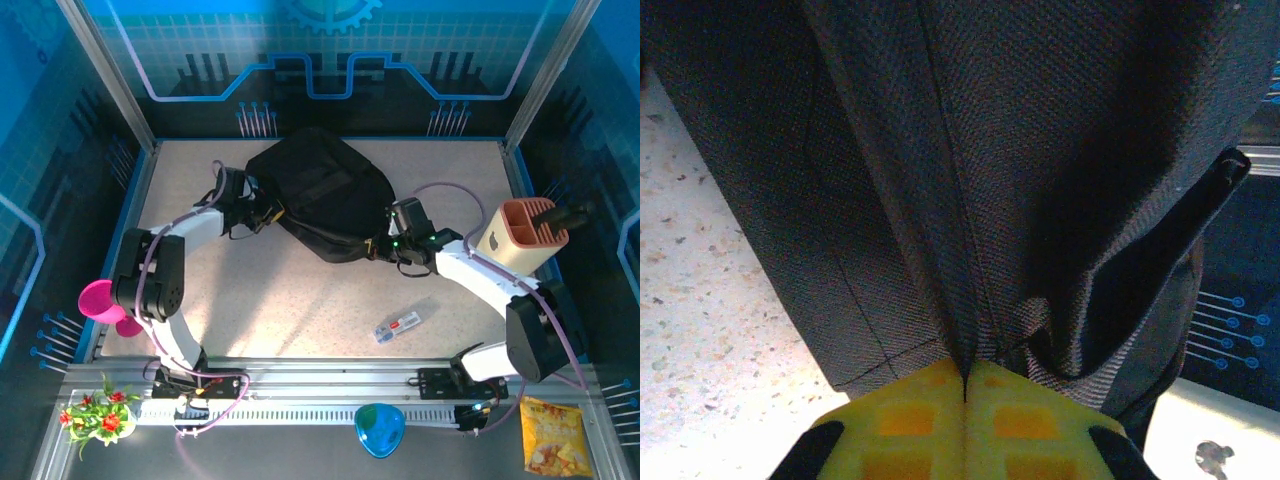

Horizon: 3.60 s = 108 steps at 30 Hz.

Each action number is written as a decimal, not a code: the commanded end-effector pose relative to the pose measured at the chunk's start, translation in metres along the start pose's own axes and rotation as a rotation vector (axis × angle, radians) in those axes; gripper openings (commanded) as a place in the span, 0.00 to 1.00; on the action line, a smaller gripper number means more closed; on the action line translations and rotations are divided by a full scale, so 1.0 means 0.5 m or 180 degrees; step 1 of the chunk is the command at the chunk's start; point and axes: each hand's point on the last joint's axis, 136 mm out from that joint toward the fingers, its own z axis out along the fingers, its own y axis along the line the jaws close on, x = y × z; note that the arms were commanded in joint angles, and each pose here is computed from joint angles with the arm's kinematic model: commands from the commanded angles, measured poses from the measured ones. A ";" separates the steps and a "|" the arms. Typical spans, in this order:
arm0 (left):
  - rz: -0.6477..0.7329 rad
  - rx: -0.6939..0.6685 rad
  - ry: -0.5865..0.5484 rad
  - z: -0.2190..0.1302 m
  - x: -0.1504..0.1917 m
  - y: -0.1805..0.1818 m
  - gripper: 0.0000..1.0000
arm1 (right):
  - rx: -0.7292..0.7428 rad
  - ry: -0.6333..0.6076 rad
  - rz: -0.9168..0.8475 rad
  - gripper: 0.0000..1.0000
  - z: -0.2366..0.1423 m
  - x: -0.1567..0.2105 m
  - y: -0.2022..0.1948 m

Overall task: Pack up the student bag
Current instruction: Zip the student bag at the top-center of the table.

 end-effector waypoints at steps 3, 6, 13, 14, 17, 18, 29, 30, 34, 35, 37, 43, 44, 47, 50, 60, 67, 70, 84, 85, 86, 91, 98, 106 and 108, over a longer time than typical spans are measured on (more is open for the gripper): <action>0.0070 -0.0131 -0.0230 -0.011 -0.062 0.007 0.12 | 0.0117 -0.0103 -0.0365 0.00 -0.006 -0.052 0.044; 0.0018 -0.0220 -0.0328 -0.033 -0.072 0.021 0.35 | 0.0043 -0.0019 -0.0799 0.00 0.006 -0.056 0.116; -0.0209 -0.0260 -0.0404 -0.106 -0.035 0.055 0.61 | -0.0512 0.0223 -0.1432 0.00 0.050 -0.020 0.292; -0.0258 -0.0260 -0.0398 -0.113 -0.024 0.059 0.63 | -0.0567 0.0254 -0.1484 0.00 0.058 -0.015 0.311; -0.0421 -0.0212 -0.0325 -0.135 0.015 0.068 0.67 | -0.0823 0.0372 -0.1615 0.00 0.072 0.009 0.378; -0.0498 -0.0200 -0.0311 -0.143 0.028 0.071 0.69 | -0.0910 0.0418 -0.1635 0.00 0.079 0.018 0.396; -0.1235 0.0273 -0.0073 -0.154 0.127 0.057 0.70 | -0.1191 0.0723 -0.1626 0.00 0.119 0.076 0.442; -0.1247 0.0275 -0.0072 -0.150 0.131 0.055 0.70 | -0.1200 0.0738 -0.1628 0.00 0.120 0.080 0.442; -0.1234 0.0384 -0.0015 -0.123 0.131 0.032 0.73 | -0.1235 0.0763 -0.1587 0.00 0.120 0.087 0.440; -0.1235 0.0413 0.0016 -0.114 0.131 0.027 0.74 | -0.1237 0.0770 -0.1575 0.00 0.120 0.088 0.439; -0.1218 0.0475 0.0050 -0.096 0.130 0.015 0.75 | -0.1252 0.0790 -0.1560 0.00 0.120 0.093 0.437; -0.1172 0.0398 0.0113 -0.049 0.128 0.010 0.62 | -0.1181 0.0776 -0.1513 0.00 0.117 0.098 0.419; -0.1177 0.0375 0.0111 -0.043 0.127 0.014 0.57 | -0.1158 0.0773 -0.1500 0.00 0.117 0.099 0.414; -0.1210 0.0263 0.0041 -0.032 0.121 0.036 0.38 | -0.1013 0.0754 -0.1361 0.00 0.122 0.096 0.380; -0.1201 0.0153 0.0014 -0.021 0.120 0.057 0.24 | -0.0911 0.0696 -0.1107 0.00 0.124 0.086 0.334; -0.1207 0.0002 0.0026 0.000 0.117 0.096 0.09 | -0.0488 0.0394 -0.0458 0.00 0.102 0.020 0.182; -0.1137 -0.0031 0.0020 -0.006 0.111 0.100 0.09 | -0.0086 0.0102 -0.0204 0.00 0.061 -0.044 0.069; -0.1013 -0.0002 0.0029 -0.009 0.105 0.084 0.10 | -0.0051 -0.0005 -0.0289 0.00 0.037 -0.063 0.065; -0.0281 -0.0389 -0.0299 -0.041 -0.019 0.077 0.20 | -0.0894 0.0214 -0.1347 0.00 0.042 0.022 0.306; -0.0291 -0.0416 -0.0331 -0.049 -0.020 0.082 0.23 | -0.0944 0.0252 -0.1359 0.00 0.048 0.029 0.321; -0.0308 -0.0443 -0.0364 -0.060 -0.020 0.089 0.27 | -0.1020 0.0294 -0.1354 0.00 0.056 0.036 0.340; -0.0294 -0.0559 -0.0446 -0.121 0.002 0.111 0.45 | -0.1342 0.0526 -0.1333 0.00 0.085 0.063 0.406; -0.0379 -0.0447 -0.0169 -0.160 0.073 0.095 0.63 | -0.1459 0.0692 -0.1341 0.00 0.105 0.078 0.432; -0.0702 0.0162 0.0179 -0.094 0.116 0.021 0.69 | -0.1551 0.0725 -0.1398 0.00 0.096 0.092 0.430; -0.0677 0.0191 0.0198 -0.077 0.113 0.013 0.66 | -0.1527 0.0749 -0.1393 0.00 0.096 0.098 0.423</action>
